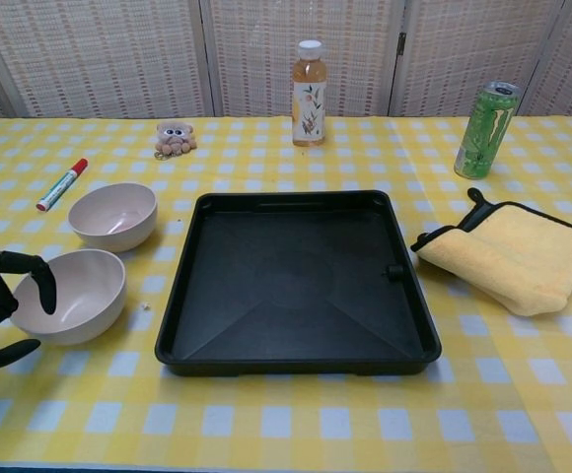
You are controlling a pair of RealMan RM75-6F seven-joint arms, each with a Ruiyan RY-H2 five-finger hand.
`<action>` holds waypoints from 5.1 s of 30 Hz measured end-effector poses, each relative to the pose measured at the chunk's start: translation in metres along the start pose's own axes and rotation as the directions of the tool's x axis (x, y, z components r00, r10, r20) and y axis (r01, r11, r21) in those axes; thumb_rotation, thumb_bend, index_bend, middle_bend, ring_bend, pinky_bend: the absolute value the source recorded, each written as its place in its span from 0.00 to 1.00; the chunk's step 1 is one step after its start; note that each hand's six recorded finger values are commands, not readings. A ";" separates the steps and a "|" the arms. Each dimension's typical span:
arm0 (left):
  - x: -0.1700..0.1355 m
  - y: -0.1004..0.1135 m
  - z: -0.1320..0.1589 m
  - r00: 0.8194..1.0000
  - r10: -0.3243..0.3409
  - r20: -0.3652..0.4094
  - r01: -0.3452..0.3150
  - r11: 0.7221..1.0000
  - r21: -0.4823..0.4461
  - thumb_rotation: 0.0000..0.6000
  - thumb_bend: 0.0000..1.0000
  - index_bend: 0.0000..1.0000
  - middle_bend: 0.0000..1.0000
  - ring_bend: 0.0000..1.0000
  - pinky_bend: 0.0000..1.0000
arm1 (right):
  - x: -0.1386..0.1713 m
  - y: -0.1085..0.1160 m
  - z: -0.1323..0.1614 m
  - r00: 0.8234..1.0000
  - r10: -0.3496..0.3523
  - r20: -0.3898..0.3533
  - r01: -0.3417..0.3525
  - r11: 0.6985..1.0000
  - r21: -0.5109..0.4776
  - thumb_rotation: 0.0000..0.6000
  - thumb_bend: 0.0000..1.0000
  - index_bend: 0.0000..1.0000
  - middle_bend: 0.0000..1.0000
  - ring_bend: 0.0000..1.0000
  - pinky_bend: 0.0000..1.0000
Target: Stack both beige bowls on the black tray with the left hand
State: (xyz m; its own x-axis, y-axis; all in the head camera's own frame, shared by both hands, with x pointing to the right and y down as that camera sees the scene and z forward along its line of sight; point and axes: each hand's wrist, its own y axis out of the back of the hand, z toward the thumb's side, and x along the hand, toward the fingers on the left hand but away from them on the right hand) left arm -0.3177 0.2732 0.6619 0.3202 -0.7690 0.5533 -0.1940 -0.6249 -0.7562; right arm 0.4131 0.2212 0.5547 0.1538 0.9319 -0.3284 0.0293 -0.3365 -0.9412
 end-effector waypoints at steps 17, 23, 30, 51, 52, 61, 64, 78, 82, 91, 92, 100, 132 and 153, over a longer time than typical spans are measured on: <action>0.017 -0.014 0.006 0.997 -0.072 0.029 0.070 0.996 0.048 1.00 0.46 0.55 1.00 0.97 1.00 | 0.000 -0.003 0.000 1.000 0.020 -0.007 -0.020 1.000 -0.003 1.00 0.24 0.00 0.00 0.00 0.00; 0.017 -0.016 0.006 0.997 -0.072 0.028 0.071 0.996 0.047 1.00 0.47 0.56 1.00 0.97 1.00 | -0.001 -0.005 0.001 0.999 0.041 -0.016 -0.041 0.999 -0.005 1.00 0.24 0.00 0.00 0.00 0.00; 0.019 -0.012 0.007 0.999 -0.023 0.035 0.021 0.999 0.049 1.00 0.51 0.63 1.00 1.00 1.00 | 0.000 -0.008 0.000 0.998 0.059 -0.009 -0.059 0.998 0.008 1.00 0.24 0.00 0.00 0.00 0.00; 0.021 0.019 0.033 0.986 0.124 0.110 -0.134 0.987 0.086 1.00 0.52 0.64 1.00 1.00 1.00 | -0.002 -0.007 0.003 0.998 0.057 -0.017 -0.057 0.998 -0.003 1.00 0.24 0.00 0.00 0.00 0.00; 0.022 0.021 0.036 0.985 0.130 0.116 -0.140 0.986 0.088 1.00 0.52 0.64 1.00 1.00 1.00 | -0.002 -0.007 0.003 0.998 0.056 -0.018 -0.056 0.998 -0.004 1.00 0.24 0.00 0.00 0.00 0.00; 0.050 0.032 0.067 0.972 0.171 0.164 -0.186 0.979 0.082 1.00 0.52 0.64 1.00 1.00 1.00 | -0.004 -0.006 0.001 0.998 0.063 -0.023 -0.063 0.998 -0.016 1.00 0.24 0.00 0.00 0.00 0.00; 0.062 0.033 0.082 0.966 0.191 0.176 -0.203 0.978 0.049 1.00 0.52 0.64 1.00 1.00 1.00 | -0.003 -0.004 0.000 0.998 0.056 -0.021 -0.057 0.998 -0.025 1.00 0.24 0.00 0.00 0.00 0.00; 0.119 -0.007 0.125 0.973 0.129 0.190 -0.140 0.989 0.047 1.00 0.52 0.63 1.00 1.00 1.00 | -0.005 0.003 -0.012 0.999 0.051 0.002 -0.051 0.997 -0.057 1.00 0.24 0.00 0.00 0.00 0.00; 0.128 -0.014 0.127 0.974 0.130 0.185 -0.143 0.988 0.059 1.00 0.52 0.62 1.00 1.00 1.00 | -0.002 0.005 -0.014 0.999 0.046 0.009 -0.046 0.997 -0.057 1.00 0.24 0.00 0.00 0.00 0.00; 0.133 -0.021 0.136 0.973 0.134 0.190 -0.145 0.988 0.048 1.00 0.46 0.47 1.00 1.00 1.00 | -0.001 0.011 -0.020 0.999 0.024 0.032 -0.022 0.998 -0.067 1.00 0.24 0.00 0.00 0.00 0.00; 0.133 -0.021 0.137 0.972 0.132 0.192 -0.143 0.989 0.045 1.00 0.44 0.43 1.00 1.00 1.00 | -0.001 0.011 -0.019 0.999 0.026 0.031 -0.023 0.998 -0.066 1.00 0.24 0.00 0.00 0.00 0.00; 0.127 -0.012 0.151 0.965 0.148 0.218 -0.161 0.986 0.040 1.00 0.35 0.30 1.00 1.00 1.00 | 0.001 0.014 -0.019 1.000 0.015 0.026 -0.013 0.997 -0.075 1.00 0.24 0.00 0.00 0.00 0.00; 0.108 0.028 0.023 0.982 0.179 -0.059 -0.163 0.964 0.209 1.00 0.36 0.52 1.00 1.00 1.00 | 0.007 0.013 -0.007 0.999 0.016 -0.028 -0.018 0.998 -0.068 1.00 0.24 0.00 0.00 0.00 0.00; 0.124 0.018 -0.003 0.981 0.139 -0.133 -0.112 0.974 0.197 1.00 0.41 0.52 1.00 1.00 1.00 | 0.005 0.010 -0.010 1.000 0.028 -0.012 -0.029 0.998 -0.058 1.00 0.24 0.00 0.00 0.00 0.00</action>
State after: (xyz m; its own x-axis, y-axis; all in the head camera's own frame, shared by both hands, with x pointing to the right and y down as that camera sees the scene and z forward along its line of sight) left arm -0.2844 0.1665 0.7178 0.1640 -0.8595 0.4841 -0.0422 -0.4964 -0.8671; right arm 0.4236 0.2215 0.5445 0.1659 0.9205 -0.3537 0.0824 -0.3704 -0.9252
